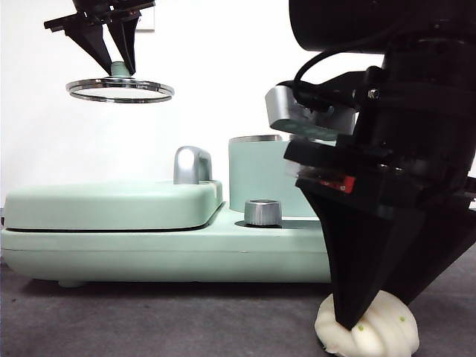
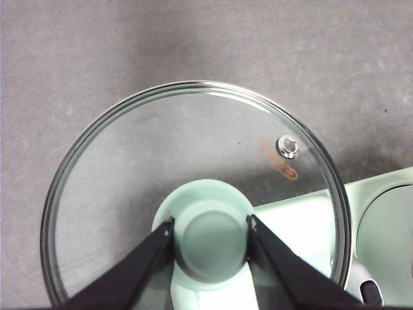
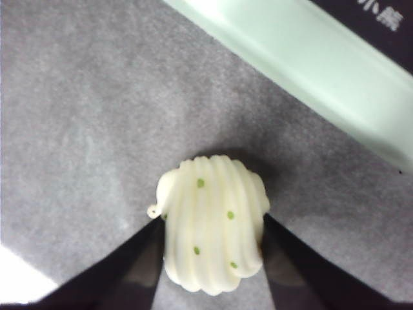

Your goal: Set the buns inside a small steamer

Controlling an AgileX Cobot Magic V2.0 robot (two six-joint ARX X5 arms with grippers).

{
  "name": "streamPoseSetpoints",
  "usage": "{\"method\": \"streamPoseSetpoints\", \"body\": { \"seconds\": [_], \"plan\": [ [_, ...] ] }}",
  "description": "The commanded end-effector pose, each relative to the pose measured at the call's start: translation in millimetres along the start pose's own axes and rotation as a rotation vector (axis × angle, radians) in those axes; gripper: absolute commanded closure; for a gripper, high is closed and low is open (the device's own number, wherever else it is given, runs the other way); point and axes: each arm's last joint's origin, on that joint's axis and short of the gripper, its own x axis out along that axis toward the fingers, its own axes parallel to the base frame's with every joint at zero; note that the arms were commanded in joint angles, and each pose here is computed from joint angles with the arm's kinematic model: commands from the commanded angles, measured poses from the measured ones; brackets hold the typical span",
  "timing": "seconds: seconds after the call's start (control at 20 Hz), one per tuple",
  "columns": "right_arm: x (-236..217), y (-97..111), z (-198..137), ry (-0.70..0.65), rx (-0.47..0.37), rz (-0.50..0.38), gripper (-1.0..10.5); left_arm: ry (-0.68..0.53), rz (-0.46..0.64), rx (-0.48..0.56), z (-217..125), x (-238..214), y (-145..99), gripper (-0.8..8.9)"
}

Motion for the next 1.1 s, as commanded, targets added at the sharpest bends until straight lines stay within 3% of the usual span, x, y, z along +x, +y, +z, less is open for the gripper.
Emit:
{"method": "streamPoseSetpoints", "body": {
  "seconds": [0.05, 0.3, 0.6, 0.85, 1.1],
  "plan": [
    [3, 3, 1, 0.000, 0.001, -0.001, 8.1, -0.055, -0.004, 0.005, 4, -10, -2, 6.95],
    [-17, 8, 15, 0.001, 0.007, 0.016, 8.1, -0.056, -0.004, 0.003, 4, -10, -2, 6.95],
    [-107, 12, 63, -0.018, 0.006, 0.017, 8.0, -0.058, -0.005, 0.005, 5, -10, -3, 6.95],
    [-153, -16, 129, -0.083, 0.012, -0.035, 8.0, -0.057, -0.005, 0.005, 5, -10, -3, 6.95],
    [-136, -52, 192, -0.098, 0.069, -0.099, 8.0, -0.058, -0.005, 0.004, 5, -10, -3, 6.95]
  ]
}}
